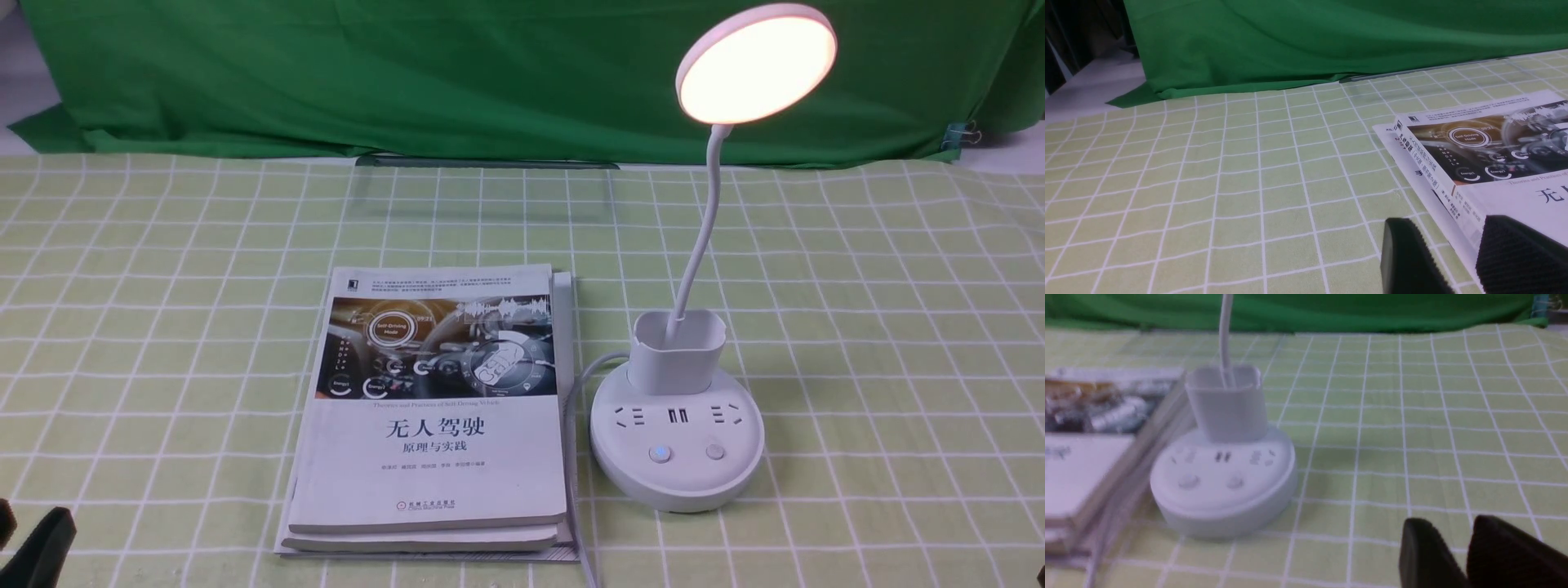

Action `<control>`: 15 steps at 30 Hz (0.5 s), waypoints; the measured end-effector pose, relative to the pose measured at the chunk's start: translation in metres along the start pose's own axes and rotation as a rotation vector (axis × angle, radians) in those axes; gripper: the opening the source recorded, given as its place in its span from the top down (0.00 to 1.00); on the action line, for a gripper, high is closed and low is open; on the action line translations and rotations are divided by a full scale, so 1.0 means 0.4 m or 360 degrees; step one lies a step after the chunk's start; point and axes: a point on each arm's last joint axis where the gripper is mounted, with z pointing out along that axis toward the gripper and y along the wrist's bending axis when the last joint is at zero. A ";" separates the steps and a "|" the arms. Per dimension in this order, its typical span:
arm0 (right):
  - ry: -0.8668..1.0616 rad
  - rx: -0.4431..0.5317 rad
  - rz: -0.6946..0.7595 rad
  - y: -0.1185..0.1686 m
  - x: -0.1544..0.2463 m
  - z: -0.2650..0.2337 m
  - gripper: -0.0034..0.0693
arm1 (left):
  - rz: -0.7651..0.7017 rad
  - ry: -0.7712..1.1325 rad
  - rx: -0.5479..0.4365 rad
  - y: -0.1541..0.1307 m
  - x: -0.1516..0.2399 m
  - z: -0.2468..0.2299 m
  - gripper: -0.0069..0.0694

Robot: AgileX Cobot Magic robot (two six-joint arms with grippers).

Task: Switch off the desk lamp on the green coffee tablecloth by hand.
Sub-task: 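Press the power button on the lamp base to turn the lamp off with the right gripper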

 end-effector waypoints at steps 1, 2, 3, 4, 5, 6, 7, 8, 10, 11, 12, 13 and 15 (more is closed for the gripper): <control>-0.0056 -0.0006 0.0086 0.001 -0.008 0.000 0.62 | 0.0000 0.0000 0.0000 0.000 0.000 0.000 0.59; -0.0129 -0.0020 0.0171 0.002 -0.018 -0.001 0.62 | 0.0000 0.0000 0.0000 0.000 0.000 0.000 0.59; -0.0200 -0.0036 0.0275 0.003 -0.029 -0.002 0.62 | 0.0000 0.0000 0.0000 0.000 0.000 0.000 0.59; -0.0215 -0.0036 0.0276 0.002 -0.031 -0.002 0.62 | 0.0000 0.0000 0.0000 0.000 0.000 0.000 0.59; -0.0323 -0.0067 0.0383 0.004 -0.046 -0.005 0.63 | 0.0000 0.0000 0.0000 0.000 0.000 0.000 0.59; -0.0364 -0.0080 0.0421 0.004 -0.052 -0.006 0.64 | 0.0000 0.0000 0.0000 0.000 0.000 0.000 0.59; -0.0398 -0.0090 0.0444 0.005 -0.057 -0.007 0.65 | 0.0000 0.0000 0.0000 0.000 0.000 0.000 0.59; -0.0413 -0.0095 0.0460 0.005 -0.059 -0.008 0.66 | 0.0000 0.0000 0.0000 0.000 0.000 0.000 0.59; -0.0426 -0.0101 0.0481 0.005 -0.061 -0.008 0.67 | 0.0000 0.0000 0.0000 0.000 0.000 0.000 0.59; -0.0429 -0.0111 0.0547 0.005 -0.062 -0.009 0.70 | 0.0000 0.0000 0.0000 0.000 0.000 0.000 0.59; -0.0414 -0.0113 0.0576 0.005 -0.060 -0.008 0.73 | 0.0000 0.0000 0.0000 0.000 0.000 0.000 0.59; -0.0367 -0.0104 0.0598 0.005 -0.059 -0.007 0.76 | 0.0000 0.0000 0.0000 0.000 0.000 0.000 0.59; -0.0248 -0.0079 0.0609 0.007 -0.069 -0.006 0.83 | 0.0000 0.0000 0.0000 0.000 0.000 0.000 0.59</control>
